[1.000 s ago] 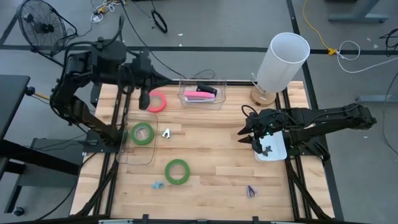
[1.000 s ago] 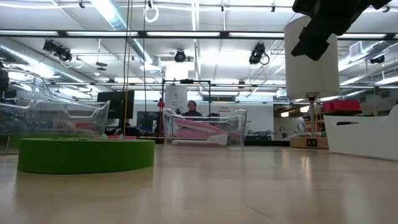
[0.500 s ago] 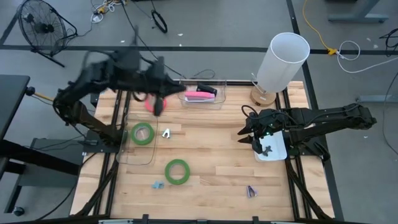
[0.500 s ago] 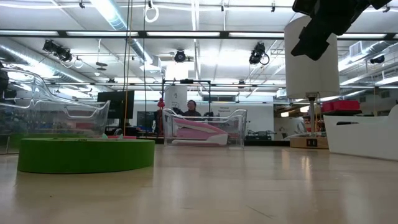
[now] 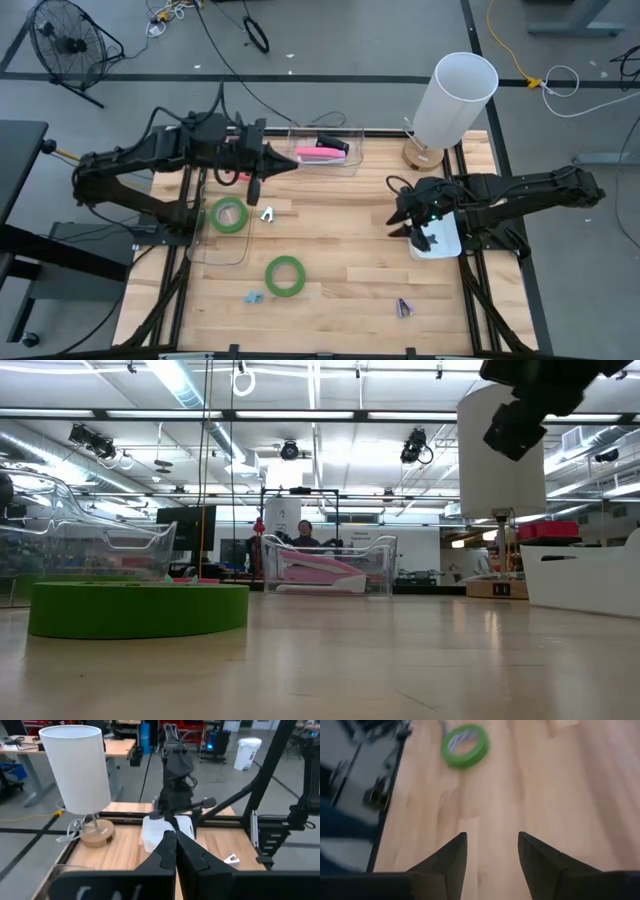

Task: Pick and place Stapler, Stapler remover, tape
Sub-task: Put the purple staple remover into the white bin

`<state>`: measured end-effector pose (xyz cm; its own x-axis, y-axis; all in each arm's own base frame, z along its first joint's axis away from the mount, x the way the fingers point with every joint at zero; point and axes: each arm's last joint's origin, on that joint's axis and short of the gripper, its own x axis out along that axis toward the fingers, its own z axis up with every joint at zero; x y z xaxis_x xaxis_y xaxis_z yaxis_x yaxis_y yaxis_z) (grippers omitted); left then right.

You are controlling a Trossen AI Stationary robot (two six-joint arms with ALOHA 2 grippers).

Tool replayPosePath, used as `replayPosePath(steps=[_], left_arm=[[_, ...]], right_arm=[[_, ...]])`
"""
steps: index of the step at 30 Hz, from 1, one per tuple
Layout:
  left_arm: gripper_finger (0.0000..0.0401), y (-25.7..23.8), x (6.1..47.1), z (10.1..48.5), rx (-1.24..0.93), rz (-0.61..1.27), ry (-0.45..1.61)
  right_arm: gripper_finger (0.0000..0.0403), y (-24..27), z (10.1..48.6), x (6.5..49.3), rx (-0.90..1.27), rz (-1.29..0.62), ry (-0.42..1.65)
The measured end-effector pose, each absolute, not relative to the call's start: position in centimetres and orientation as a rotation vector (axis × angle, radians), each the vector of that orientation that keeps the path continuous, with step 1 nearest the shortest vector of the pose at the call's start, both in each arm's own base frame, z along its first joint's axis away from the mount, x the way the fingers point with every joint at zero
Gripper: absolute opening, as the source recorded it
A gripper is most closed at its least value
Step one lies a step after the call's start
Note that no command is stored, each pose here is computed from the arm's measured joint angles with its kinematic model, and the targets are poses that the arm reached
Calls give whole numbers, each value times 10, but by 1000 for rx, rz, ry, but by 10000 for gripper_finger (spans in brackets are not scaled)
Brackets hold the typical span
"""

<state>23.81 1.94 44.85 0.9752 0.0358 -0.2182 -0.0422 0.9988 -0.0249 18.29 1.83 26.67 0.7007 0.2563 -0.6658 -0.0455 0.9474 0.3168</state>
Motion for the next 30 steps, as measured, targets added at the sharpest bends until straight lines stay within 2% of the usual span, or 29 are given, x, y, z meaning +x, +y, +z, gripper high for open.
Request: replayPosePath(steps=[5, 17, 30], left_arm=[[9, 16, 236, 430, -53, 29, 254], [13, 16, 237, 426, -50, 30, 274], [13, 16, 236, 423, -56, 32, 305]], right_arm=[[176, 31, 263, 177, 245, 325, 842], [176, 73, 260, 169, 74, 609, 871], [176, 117, 235, 169, -470, 1035, 798]])
